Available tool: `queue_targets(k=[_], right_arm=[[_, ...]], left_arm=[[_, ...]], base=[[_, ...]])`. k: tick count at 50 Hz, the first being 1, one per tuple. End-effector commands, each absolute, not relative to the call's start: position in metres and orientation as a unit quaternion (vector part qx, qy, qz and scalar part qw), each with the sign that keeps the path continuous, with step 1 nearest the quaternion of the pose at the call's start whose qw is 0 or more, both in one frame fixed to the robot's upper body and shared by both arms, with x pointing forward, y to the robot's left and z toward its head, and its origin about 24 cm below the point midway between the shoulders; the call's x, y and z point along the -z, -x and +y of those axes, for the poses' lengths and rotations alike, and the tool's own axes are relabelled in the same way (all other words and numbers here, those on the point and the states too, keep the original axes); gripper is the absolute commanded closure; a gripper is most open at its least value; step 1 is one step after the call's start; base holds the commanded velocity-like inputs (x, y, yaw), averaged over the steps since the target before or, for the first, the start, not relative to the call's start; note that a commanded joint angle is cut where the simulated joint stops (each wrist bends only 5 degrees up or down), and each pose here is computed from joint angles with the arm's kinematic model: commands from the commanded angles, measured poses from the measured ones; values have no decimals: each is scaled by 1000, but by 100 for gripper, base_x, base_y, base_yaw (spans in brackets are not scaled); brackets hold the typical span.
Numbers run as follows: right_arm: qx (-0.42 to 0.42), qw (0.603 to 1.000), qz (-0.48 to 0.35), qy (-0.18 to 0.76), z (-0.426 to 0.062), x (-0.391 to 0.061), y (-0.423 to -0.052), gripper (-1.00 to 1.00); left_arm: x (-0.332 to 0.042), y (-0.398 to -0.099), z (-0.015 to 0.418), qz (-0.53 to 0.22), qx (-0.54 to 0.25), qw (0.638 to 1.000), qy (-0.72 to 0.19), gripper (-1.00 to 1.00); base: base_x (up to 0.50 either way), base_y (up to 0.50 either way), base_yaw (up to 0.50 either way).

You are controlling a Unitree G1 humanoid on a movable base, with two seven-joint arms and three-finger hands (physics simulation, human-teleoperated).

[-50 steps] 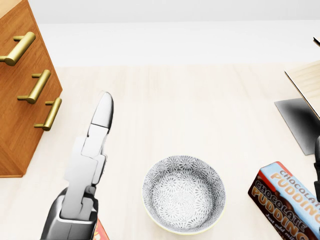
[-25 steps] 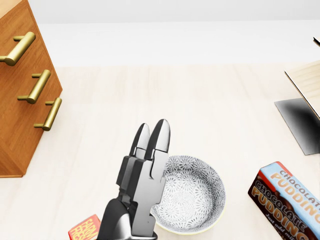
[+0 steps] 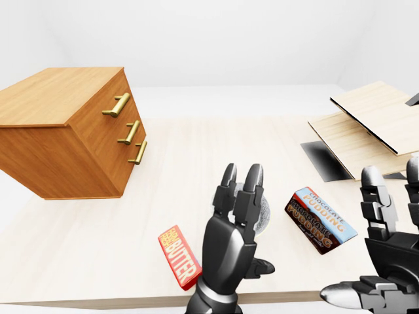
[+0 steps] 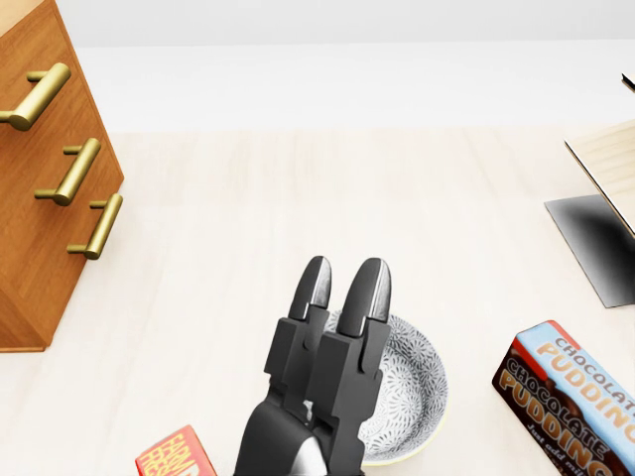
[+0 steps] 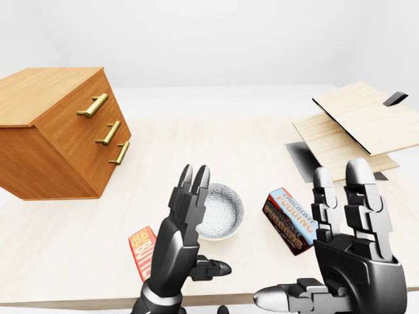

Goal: Close the top drawer of the cabinet and put the bowl on top of it.

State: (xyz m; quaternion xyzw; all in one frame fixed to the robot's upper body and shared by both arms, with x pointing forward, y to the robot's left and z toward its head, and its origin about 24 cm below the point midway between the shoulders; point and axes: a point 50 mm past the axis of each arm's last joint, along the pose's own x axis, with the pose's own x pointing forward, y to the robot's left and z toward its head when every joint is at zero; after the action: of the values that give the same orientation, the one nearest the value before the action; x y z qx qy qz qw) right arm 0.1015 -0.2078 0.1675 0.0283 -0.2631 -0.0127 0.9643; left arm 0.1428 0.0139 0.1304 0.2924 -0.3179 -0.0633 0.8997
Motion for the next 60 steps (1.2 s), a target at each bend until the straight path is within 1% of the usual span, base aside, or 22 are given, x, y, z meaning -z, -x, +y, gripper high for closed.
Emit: queue_targets(k=[1, 9, 14, 29, 38, 47, 51, 60], right_arm=[[13, 964, -265, -27, -208, -168, -101, -100], [11, 965, -261, -29, -207, -166, -101, -100], [10, 965, -262, -29, -208, -167, -101, -100], [9, 965, -261, -28, -207, -167, -102, -100], [10, 964, -264, -28, -207, -168, -101, -100], [12, 964, -266, -28, -207, -168, -102, -100], [11, 964, -264, -29, -206, -168, -102, -100], [11, 963, -266, -29, -207, -168, -101, -100]], left_arm=[[-127, -145, 8, -328, 51, 888, -317, -100], [-118, -153, 7, -316, 43, 886, -338, -100], [-123, -153, 7, -326, 34, 881, -342, -100], [-117, -162, 5, -325, 25, 866, -380, -100], [-107, -168, 3, -307, 33, 862, -401, -100], [-101, -176, 6, -295, 23, 859, -417, -100], [-92, -178, 5, -282, 29, 859, -426, -100], [-89, -180, 5, -277, 29, 854, -439, -100]], base=[[0, 0, 0], [0, 0, 0], [0, 0, 0], [0, 0, 0], [0, 0, 0], [0, 0, 0], [0, 0, 0], [0, 0, 0]])
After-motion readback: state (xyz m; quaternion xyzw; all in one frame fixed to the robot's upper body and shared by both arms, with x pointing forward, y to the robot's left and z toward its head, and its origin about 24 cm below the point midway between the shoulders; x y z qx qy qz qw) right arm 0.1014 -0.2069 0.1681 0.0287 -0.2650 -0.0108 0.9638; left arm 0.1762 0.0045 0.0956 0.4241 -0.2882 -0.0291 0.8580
